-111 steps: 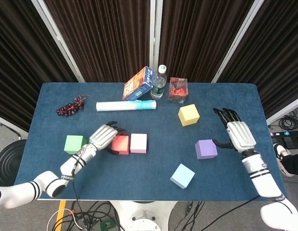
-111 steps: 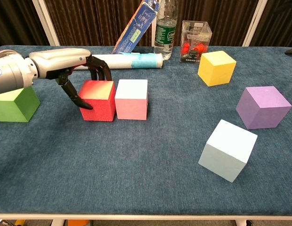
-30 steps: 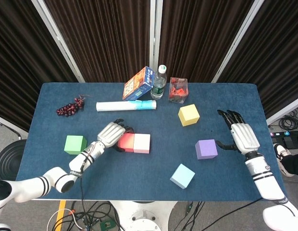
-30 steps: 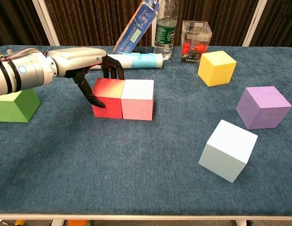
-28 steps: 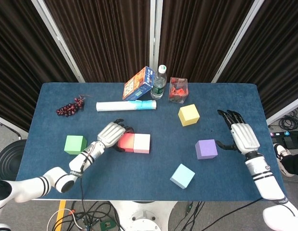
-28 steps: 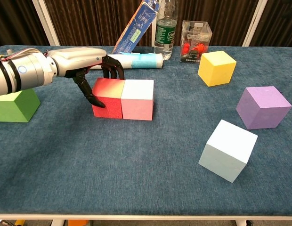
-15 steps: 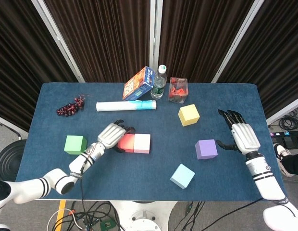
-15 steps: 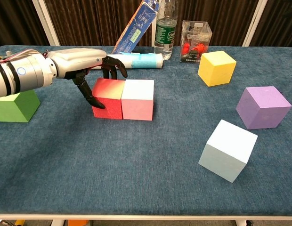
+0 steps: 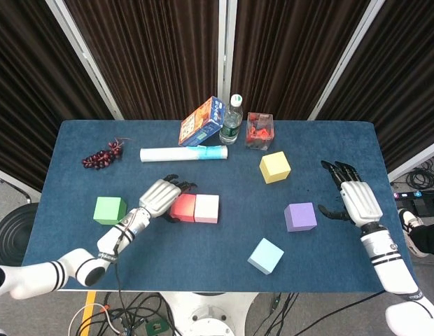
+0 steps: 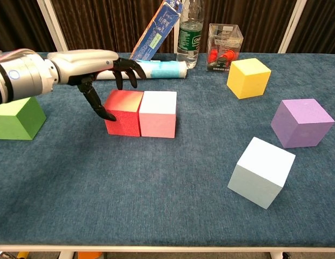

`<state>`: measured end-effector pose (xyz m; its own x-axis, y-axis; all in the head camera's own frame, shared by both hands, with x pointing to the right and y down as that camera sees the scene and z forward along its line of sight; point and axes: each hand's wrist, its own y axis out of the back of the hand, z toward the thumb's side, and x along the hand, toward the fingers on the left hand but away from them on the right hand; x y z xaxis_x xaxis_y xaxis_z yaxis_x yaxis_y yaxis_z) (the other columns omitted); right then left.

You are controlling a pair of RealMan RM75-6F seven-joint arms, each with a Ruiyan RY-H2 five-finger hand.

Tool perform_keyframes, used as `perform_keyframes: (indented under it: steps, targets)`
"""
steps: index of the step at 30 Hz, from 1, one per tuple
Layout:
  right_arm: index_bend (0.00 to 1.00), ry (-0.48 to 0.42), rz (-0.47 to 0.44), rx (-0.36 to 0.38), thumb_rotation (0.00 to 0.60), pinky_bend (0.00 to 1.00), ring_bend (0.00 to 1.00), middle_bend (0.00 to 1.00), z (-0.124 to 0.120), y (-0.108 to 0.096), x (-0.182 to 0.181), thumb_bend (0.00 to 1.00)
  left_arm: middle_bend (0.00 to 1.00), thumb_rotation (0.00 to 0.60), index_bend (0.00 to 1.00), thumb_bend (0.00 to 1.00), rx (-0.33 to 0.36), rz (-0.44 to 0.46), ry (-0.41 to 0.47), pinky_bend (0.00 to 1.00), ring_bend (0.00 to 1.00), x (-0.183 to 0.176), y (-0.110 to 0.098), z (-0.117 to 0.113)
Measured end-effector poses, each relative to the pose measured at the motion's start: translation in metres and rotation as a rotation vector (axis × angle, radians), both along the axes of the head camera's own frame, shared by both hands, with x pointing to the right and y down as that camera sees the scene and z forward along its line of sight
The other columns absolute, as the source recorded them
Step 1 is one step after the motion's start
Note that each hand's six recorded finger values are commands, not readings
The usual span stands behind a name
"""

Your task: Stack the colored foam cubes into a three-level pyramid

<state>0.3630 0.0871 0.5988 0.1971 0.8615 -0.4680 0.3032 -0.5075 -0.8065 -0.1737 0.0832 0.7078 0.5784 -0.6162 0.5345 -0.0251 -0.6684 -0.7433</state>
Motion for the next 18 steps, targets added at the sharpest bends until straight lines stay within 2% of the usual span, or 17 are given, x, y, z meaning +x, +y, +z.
perform_keyframes:
  steps: [8,13,18]
  targets:
    - [0.00,0.008,-0.015,-0.052,0.600,0.00,0.00,0.15,0.002,0.011,0.004,0.20,0.24,0.600,0.16,0.02,0.065,-0.084,0.008,0.15,0.33,-0.037,-0.014,-0.033]
    - [0.00,0.017,-0.028,-0.086,0.600,0.00,0.00,0.16,0.004,0.019,0.007,0.18,0.24,0.600,0.17,0.02,0.126,-0.190,-0.027,0.15,0.33,-0.093,-0.025,-0.060]
    - [0.00,0.043,-0.036,-0.126,0.600,0.00,0.00,0.16,0.012,0.028,0.011,0.09,0.24,0.600,0.17,0.02,0.164,-0.311,-0.066,0.15,0.33,-0.150,-0.022,-0.081]
